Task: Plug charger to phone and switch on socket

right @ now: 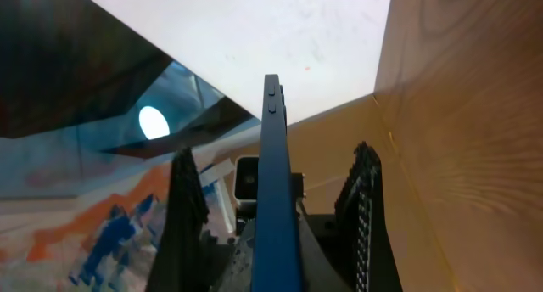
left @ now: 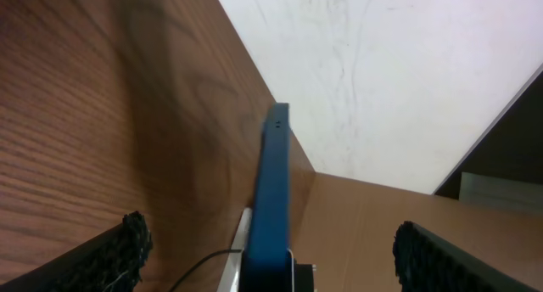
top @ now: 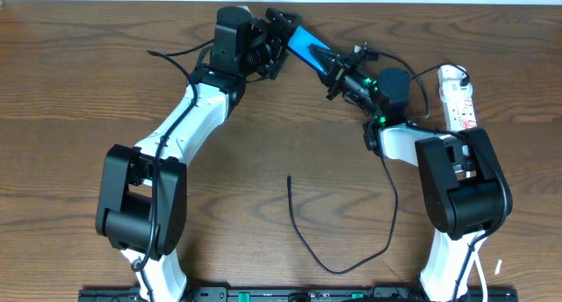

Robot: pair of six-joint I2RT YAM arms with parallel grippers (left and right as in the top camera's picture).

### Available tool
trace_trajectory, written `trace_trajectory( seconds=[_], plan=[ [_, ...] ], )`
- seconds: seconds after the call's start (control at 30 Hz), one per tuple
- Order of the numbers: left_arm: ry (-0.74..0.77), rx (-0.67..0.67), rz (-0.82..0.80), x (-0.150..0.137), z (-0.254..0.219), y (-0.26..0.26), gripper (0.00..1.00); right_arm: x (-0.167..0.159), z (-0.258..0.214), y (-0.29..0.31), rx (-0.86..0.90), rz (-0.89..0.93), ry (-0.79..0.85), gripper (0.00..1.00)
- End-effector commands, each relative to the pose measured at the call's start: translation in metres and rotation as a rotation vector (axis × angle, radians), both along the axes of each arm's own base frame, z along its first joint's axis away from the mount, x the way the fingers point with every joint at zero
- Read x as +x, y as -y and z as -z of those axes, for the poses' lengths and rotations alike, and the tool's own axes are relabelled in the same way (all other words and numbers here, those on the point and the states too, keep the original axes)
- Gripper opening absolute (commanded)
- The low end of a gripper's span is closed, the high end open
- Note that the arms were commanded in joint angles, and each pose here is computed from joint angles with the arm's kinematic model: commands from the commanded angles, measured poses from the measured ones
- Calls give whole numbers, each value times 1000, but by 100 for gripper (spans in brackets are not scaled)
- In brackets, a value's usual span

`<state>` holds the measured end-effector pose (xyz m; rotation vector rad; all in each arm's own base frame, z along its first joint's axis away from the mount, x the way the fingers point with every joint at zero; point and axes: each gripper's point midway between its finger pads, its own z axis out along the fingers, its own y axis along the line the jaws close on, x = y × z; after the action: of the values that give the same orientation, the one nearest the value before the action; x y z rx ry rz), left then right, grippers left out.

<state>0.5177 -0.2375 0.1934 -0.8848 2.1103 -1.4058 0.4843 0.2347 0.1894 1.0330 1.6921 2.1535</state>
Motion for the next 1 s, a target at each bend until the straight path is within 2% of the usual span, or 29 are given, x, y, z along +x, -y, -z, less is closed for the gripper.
trace_trajectory(
  seconds=[0.0, 0.37, 0.67, 0.97],
  plan=[
    [64, 2, -3, 1, -27, -3, 90, -5, -8, -12, 16, -25, 16, 2],
    [63, 2, -4, 1, -27, -3, 82, -7, -8, -17, 16, -35, 16, 2],
    [63, 2, -4, 1, -27, -3, 49, -7, -8, -17, 16, -35, 16, 2],
    [63, 2, -4, 1, -27, -3, 37, -8, -8, -18, 15, -42, 16, 1]
  ],
)
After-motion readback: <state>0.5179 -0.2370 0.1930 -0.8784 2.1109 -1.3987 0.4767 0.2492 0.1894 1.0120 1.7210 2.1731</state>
